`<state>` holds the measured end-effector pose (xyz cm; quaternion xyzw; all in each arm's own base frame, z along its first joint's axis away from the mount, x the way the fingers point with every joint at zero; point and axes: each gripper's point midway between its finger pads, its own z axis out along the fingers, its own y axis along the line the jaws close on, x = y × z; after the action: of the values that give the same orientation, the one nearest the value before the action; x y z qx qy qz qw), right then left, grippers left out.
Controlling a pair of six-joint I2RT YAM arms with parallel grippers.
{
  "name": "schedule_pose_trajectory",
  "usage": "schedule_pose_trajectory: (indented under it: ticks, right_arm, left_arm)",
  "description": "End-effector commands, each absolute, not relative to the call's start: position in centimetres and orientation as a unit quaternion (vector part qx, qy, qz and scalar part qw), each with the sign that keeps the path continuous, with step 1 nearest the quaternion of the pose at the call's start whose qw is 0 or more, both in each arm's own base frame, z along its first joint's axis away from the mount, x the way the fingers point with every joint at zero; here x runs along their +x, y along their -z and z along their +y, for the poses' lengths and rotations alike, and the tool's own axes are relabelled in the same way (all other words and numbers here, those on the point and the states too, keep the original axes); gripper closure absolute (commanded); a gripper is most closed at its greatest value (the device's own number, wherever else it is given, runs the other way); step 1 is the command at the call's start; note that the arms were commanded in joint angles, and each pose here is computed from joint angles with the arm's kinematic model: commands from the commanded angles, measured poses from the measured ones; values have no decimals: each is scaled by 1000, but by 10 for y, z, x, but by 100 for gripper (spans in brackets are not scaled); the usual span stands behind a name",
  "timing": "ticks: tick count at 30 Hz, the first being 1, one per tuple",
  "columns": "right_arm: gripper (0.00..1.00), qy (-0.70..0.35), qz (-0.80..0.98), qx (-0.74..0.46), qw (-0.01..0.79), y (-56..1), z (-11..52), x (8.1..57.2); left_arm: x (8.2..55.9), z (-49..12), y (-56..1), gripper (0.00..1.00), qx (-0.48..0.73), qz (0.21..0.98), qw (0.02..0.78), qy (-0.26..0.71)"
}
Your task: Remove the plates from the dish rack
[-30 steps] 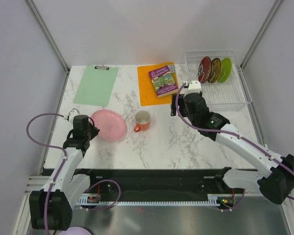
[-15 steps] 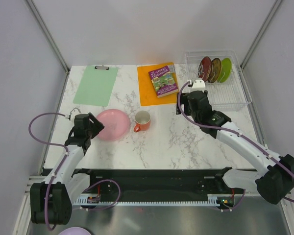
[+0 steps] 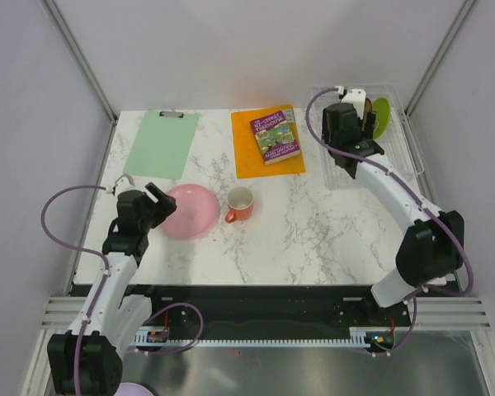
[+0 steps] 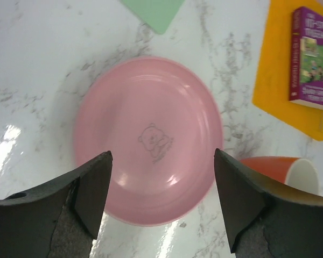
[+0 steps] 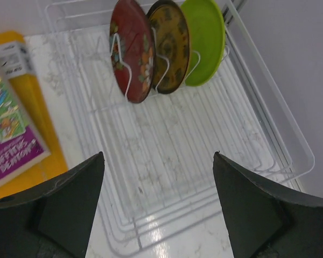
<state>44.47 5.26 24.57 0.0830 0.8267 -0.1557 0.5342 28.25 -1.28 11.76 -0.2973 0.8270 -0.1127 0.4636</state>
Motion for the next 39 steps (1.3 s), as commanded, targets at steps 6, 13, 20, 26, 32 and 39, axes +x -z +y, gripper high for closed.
schedule_pose_trajectory:
  ticks: [6,13,20,26,32,39]
  right_arm:
    - [17,187,818,133,527,-222,-5,562]
    - [23,169,825,113,527,-189,-13,613]
    - [31,193,821,101,528,-176,-21,638]
    - [60,198,823,84,526,-168,-25,647]
    - [91,192,829,78,520,-158,-29,648]
    - [100,180,837,66,513,-148,-26,647]
  left_arm:
    - [314,-88,-207,17,-67,796,530,285]
    - [325,-98,-213,17,-37,786,536,306]
    - [332,-99,-200,17,-37,793,526,306]
    - [334,-98,-191,17,-41,797,521,303]
    - [334,-98,-186,17,-43,799,518,303]
    - [333,-96,-181,17,-49,802,515,300]
